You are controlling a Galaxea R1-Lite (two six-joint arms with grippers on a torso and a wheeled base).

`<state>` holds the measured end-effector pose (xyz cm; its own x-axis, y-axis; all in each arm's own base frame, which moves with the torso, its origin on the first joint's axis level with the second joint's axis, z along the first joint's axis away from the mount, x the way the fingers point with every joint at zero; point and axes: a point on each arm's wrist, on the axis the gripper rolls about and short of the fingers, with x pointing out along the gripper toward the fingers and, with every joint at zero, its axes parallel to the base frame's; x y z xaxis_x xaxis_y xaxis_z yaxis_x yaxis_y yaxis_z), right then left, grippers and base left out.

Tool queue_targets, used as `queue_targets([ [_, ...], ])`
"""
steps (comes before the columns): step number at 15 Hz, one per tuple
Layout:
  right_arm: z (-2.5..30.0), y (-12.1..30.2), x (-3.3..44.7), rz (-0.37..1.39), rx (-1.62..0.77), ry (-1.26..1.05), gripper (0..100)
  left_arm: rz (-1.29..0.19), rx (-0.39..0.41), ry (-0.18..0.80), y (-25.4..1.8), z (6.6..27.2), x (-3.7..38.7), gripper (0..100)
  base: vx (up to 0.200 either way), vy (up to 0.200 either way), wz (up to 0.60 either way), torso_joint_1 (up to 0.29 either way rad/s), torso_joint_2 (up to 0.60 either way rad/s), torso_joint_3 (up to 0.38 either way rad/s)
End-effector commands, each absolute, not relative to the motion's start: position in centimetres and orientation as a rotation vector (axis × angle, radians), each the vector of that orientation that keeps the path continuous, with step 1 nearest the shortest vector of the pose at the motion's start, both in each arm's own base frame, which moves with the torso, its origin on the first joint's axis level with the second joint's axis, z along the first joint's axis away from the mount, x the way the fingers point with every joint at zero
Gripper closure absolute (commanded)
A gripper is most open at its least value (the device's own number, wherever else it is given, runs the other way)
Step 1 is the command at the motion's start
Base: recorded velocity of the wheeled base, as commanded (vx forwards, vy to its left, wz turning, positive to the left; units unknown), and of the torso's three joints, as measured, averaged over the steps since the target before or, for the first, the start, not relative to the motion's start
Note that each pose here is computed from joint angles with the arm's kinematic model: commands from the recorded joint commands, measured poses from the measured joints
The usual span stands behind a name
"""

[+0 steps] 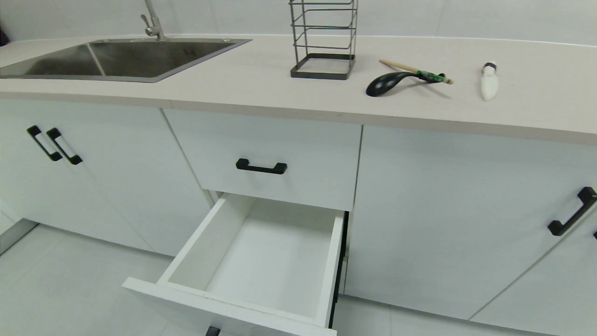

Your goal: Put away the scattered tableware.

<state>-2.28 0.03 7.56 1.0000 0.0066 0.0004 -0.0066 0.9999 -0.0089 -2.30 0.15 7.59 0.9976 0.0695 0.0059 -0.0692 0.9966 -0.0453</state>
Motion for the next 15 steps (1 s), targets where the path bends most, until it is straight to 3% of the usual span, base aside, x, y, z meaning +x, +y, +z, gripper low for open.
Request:
queue_targets([
  [1,7.59,0.02,-2.29,0.008,-0.009,-0.002,100,0.072,-0.046,-0.008,0.15,7.61,-2.29,0,0.0,0.0,0.0,0.0,0.0,0.0],
  [15,7.59,0.02,-2.29,0.006,-0.009,-0.002,100,0.07,-0.049,-0.006,0.15,7.6,-2.29,0,0.0,0.0,0.0,0.0,0.0,0.0],
])
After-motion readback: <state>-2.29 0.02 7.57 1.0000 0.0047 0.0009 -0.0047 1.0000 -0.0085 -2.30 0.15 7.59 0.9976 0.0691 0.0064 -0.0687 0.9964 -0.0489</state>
